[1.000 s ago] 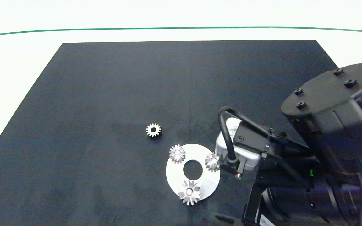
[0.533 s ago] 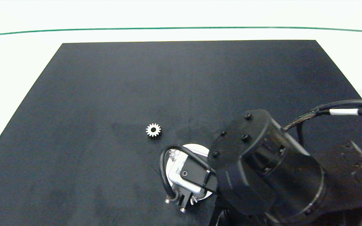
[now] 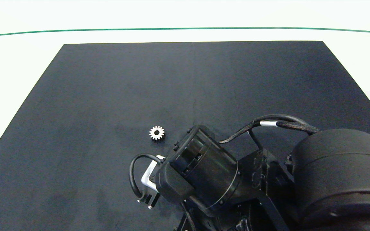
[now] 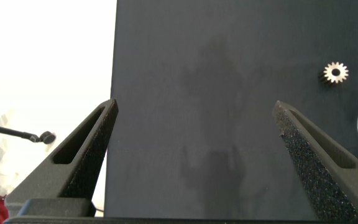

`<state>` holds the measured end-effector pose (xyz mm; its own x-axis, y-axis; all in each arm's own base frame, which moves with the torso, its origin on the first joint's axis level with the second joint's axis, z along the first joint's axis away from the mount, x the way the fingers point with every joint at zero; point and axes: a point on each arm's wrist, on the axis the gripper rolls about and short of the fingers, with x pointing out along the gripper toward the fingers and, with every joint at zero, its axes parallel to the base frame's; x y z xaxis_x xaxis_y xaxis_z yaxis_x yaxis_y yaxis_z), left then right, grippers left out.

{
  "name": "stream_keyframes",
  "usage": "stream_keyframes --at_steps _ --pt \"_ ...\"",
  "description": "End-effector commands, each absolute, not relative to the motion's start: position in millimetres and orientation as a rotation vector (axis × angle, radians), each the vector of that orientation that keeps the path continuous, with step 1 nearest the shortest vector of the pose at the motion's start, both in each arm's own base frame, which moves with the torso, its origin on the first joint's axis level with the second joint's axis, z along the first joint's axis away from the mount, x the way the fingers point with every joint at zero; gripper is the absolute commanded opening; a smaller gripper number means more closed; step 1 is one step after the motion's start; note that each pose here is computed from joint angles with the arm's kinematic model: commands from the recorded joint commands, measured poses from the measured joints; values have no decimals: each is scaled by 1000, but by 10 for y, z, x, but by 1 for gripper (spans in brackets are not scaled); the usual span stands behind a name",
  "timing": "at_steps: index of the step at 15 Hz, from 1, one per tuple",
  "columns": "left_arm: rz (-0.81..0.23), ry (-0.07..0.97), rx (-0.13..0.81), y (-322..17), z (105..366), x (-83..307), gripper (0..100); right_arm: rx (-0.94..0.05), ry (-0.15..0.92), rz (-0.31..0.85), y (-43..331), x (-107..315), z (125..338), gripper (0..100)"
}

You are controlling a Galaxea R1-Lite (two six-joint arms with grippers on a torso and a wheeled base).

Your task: Remove an incorrectly installed larger gear and replace it with the correct smaller gear

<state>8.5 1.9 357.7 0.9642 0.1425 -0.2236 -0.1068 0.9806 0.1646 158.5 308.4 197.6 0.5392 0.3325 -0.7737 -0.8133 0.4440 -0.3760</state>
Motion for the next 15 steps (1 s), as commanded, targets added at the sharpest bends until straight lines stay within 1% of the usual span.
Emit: stream_keyframes --at_steps 1,2,5,10,12,15 --pt "128 237 153 18 3575 73 100 -852 728 749 3062 1706 1976 100" --pt "128 237 153 18 3575 73 100 -857 742 742 3038 1723 2001 100" --pt "128 235 153 17 3574 62 100 -853 751 729 3025 1771 1989 100" --pt "129 231 153 16 3579 55 100 -884 786 733 3113 1776 1825 100" --pt "129 229 155 16 3579 49 100 -891 795 733 3122 1781 1791 100" --pt "129 228 155 15 3576 41 100 -919 799 694 3156 1815 1713 100"
